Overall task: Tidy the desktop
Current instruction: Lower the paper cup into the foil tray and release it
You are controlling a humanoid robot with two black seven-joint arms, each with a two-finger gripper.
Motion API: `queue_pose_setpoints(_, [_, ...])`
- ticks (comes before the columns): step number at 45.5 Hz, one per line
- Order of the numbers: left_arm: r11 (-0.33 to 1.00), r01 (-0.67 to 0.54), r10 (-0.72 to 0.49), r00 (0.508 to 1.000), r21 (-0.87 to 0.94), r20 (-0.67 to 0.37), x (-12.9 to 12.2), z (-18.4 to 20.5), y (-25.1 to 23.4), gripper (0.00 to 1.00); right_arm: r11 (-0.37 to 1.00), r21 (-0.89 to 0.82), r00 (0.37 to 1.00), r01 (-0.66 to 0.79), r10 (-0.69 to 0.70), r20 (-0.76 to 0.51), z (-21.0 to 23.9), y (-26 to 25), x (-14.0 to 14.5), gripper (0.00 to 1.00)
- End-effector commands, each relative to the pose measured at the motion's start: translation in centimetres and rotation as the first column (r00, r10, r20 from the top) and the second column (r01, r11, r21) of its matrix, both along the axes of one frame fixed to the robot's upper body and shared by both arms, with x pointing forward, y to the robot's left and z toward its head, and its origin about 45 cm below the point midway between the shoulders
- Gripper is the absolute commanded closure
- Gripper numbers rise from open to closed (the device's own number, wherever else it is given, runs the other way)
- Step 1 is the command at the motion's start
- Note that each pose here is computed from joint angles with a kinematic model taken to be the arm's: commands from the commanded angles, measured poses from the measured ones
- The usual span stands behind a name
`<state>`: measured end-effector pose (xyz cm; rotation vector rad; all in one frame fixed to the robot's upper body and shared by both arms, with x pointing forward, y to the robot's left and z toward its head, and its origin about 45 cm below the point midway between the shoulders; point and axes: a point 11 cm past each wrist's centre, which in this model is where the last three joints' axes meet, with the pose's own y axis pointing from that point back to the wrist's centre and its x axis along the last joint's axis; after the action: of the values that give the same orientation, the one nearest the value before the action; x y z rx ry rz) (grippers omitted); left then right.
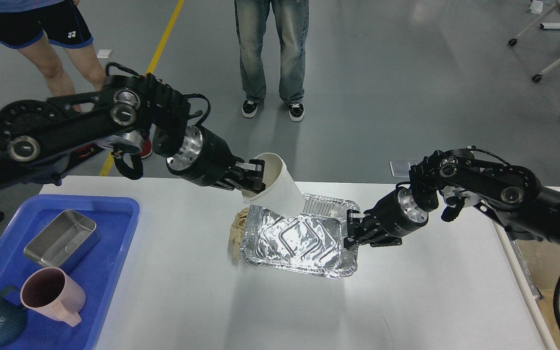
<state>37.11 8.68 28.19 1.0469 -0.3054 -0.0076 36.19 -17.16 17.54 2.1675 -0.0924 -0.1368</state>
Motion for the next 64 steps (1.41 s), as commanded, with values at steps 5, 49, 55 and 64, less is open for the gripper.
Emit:
queue_pose_setpoints(5, [0.999, 0.021, -0.021, 1.0, 0.042, -0.013, 0.2, -2.1, -3.0, 0.98, 1.0, 0.003, 1.0, -0.002, 0.002, 0.001, 0.1, 0.2, 0.0, 1.0])
queue_pose_setpoints(49, [0.993, -0.003, 0.006, 1.0, 0.118, -0.029, 0.2, -6.8, -5.2, 0.76, 1.0, 0.013, 1.0, -0.008, 0.008, 0.007, 0.3, 0.7, 0.0, 1.0])
queue_pose_setpoints(55, [0.994, -0.013, 0.016, 1.0, 0.107, -0.024, 0.4, -6.5, -5.2, 0.52, 1.0, 0.014, 1.0, -0.01, 0.01, 0.005, 0.2, 0.8, -0.1, 1.0])
queue_pose_setpoints(64, [0.997, -0.021, 0.022, 1.0, 0.077, -0.02, 0.7, -5.4, -5.5, 0.26, 1.0, 0.014, 1.0, -0.01, 0.01, 0.004, 0.1, 0.8, -0.2, 1.0])
